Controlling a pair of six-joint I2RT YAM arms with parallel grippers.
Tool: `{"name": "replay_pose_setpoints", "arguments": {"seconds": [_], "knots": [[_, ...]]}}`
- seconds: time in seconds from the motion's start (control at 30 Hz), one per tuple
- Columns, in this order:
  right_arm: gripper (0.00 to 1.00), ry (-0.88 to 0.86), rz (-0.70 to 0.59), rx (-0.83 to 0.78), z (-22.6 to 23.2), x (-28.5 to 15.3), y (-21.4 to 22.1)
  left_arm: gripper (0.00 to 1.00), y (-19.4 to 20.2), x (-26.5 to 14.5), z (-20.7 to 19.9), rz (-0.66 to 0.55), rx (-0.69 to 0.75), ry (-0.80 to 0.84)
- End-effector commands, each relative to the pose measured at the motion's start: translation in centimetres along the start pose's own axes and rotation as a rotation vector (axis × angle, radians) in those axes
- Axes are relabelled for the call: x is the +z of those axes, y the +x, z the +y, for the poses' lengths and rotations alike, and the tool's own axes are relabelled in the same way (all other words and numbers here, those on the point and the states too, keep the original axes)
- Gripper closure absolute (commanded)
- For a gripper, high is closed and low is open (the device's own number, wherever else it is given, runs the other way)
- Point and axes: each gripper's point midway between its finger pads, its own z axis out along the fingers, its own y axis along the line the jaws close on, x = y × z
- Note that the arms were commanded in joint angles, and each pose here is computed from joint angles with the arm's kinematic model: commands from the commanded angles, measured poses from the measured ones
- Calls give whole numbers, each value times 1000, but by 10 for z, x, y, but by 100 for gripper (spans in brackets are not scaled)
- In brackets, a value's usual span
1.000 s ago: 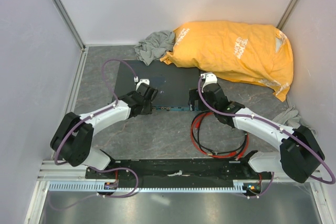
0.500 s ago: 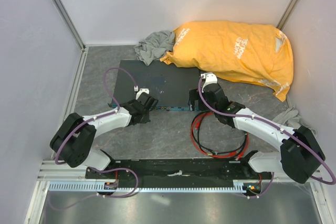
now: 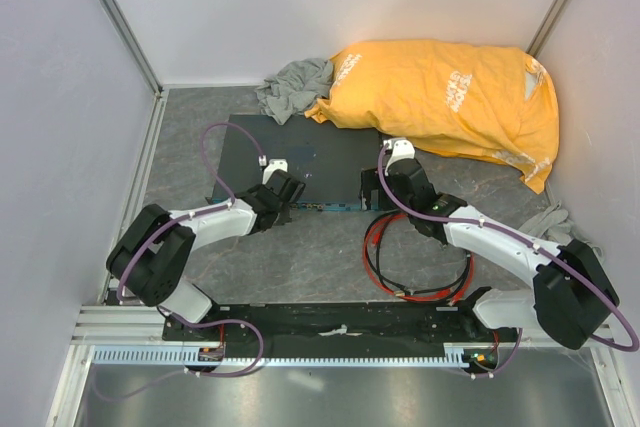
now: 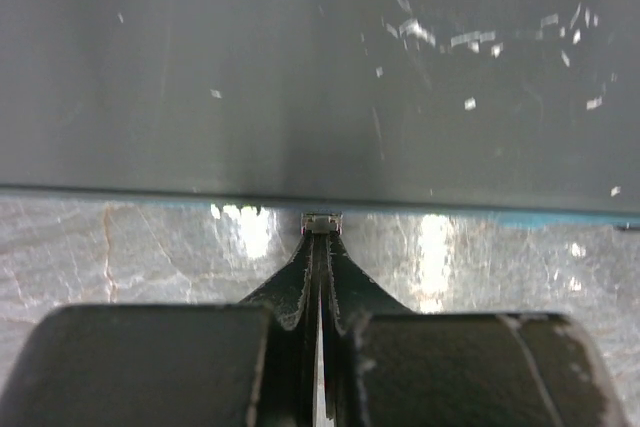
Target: Insert the plug into the switch port
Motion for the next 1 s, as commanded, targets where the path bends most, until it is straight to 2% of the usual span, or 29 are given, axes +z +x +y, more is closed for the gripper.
{"name": "replay_pose_setpoints", "arguments": {"seconds": [0.0,0.17,0.33,0.63,0.97], "knots": [[2,-4,-7,58,-7,8,2,98,-26,9,4,-89,7,-20],[2,-57,13,158,-20,22,6,99,-41,10,0,-158,7,13],[2,-218,44,242,-5,30,12,99,-49,11,-3,-201,7,28],[2,-375,202,282,15,34,58,98,-72,7,-8,-290,12,45],[2,-411,303,278,15,23,95,98,-113,-5,-13,-449,-7,51]]}}
